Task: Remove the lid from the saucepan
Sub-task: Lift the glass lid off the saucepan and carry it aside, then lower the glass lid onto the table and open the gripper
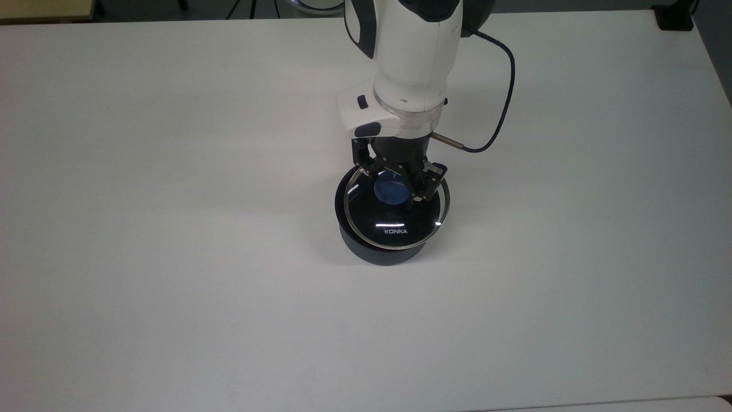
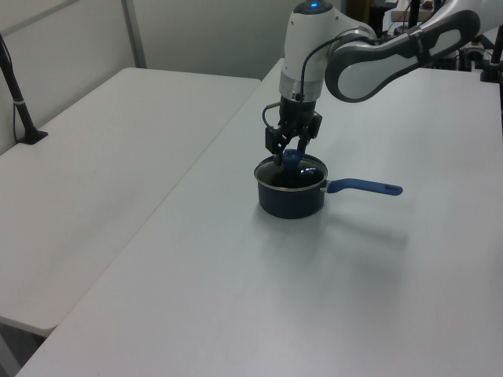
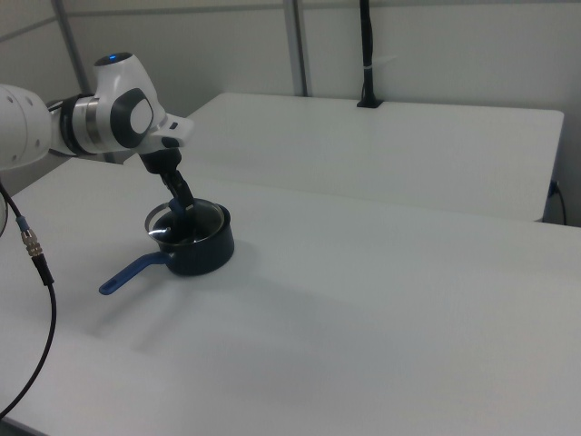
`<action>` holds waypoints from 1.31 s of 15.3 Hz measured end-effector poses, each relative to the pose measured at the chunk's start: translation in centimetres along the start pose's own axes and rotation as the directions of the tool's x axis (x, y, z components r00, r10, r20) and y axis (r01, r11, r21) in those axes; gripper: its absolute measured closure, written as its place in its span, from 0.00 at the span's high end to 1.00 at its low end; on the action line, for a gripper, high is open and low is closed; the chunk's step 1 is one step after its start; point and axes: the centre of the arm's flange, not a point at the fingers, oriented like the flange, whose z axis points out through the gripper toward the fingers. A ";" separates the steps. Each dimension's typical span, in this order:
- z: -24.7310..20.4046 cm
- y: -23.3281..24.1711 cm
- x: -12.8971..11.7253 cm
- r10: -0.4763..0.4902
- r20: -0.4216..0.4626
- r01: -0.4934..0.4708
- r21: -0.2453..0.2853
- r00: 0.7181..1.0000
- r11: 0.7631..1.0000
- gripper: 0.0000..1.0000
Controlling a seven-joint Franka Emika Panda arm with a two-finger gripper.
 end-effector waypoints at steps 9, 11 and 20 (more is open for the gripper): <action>-3.5 0.4 0.0 -0.035 -0.004 0.035 -0.005 0.999 0.999 0.66; -6.3 2.6 0.9 -0.063 -0.004 0.063 -0.025 0.998 0.998 0.66; -5.1 22.0 1.3 -0.293 0.165 0.317 -0.138 0.942 0.938 0.66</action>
